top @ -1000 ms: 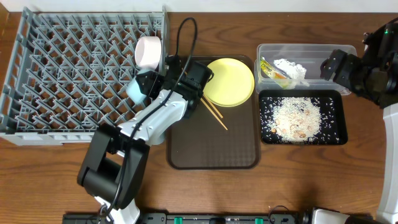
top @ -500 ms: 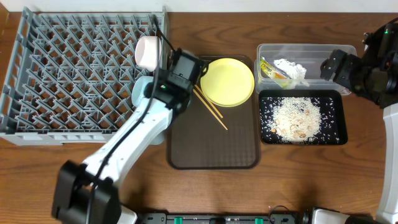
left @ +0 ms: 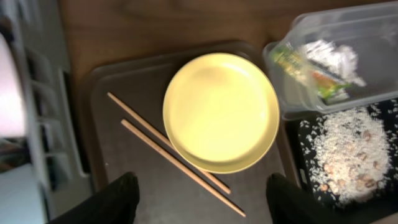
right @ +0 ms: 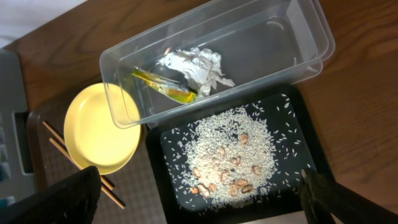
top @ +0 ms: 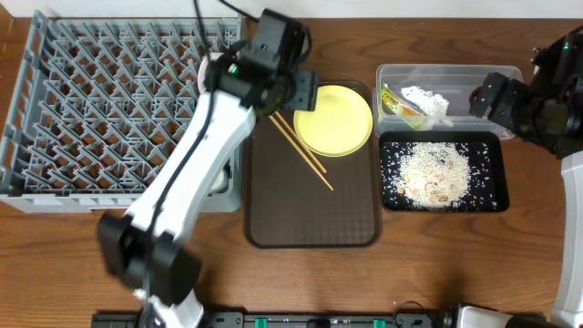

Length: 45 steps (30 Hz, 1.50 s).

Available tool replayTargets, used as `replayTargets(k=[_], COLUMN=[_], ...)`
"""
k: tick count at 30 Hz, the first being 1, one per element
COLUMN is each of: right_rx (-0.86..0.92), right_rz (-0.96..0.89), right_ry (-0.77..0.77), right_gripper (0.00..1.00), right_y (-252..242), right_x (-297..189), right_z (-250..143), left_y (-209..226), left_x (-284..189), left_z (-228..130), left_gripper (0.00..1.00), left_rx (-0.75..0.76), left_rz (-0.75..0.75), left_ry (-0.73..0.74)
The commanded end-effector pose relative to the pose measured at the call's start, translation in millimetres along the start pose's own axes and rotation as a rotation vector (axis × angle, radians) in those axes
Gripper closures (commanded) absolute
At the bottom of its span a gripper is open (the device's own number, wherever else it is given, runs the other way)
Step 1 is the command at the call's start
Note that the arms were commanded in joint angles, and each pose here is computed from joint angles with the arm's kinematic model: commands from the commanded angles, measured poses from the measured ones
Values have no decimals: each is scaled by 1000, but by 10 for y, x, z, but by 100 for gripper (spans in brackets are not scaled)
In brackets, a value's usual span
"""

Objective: Sort waste into correct bins and load items into the dishwasher
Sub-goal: 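Move the left gripper right and grasp the yellow plate rim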

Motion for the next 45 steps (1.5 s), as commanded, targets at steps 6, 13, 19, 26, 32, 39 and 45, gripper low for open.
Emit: replayTargets(k=[6, 13, 19, 26, 32, 39, 45], right_rx=[-4, -4, -4, -4, -4, -4, -4], right_rz=[-6, -6, -6, -6, -6, -6, -6], right_ry=[3, 3, 3, 3, 3, 3, 3], right_gripper=[1, 1, 1, 1, 1, 1, 1], right_y=[-22, -22, -22, -22, -22, -22, -22], right_x=[8, 8, 8, 8, 8, 8, 8], right_z=[0, 0, 0, 0, 0, 0, 0], left_y=[232, 322, 524, 545, 485, 460, 468], left_x=[883, 1297, 1633, 1913, 2025, 2040, 1912], left_z=[-195, -195, -283, -450, -537, -539, -430], left_gripper=[17, 17, 17, 21, 28, 37, 37], left_rx=[-121, -130, -248, -243, -226, -208, -215], left_rz=[6, 28, 125, 138, 136, 154, 151], left_ry=[193, 186, 189, 228, 240, 224, 196])
Point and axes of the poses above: each gripper's point midway between its finger pads, its own x axis out along the fingers, its own y axis along the line the jaws close on, z = x × y, the point moved 1 cm from there along -x, back along the fingers, and after that the axes turned 10 degrees about -x, right-handed, at the moved point
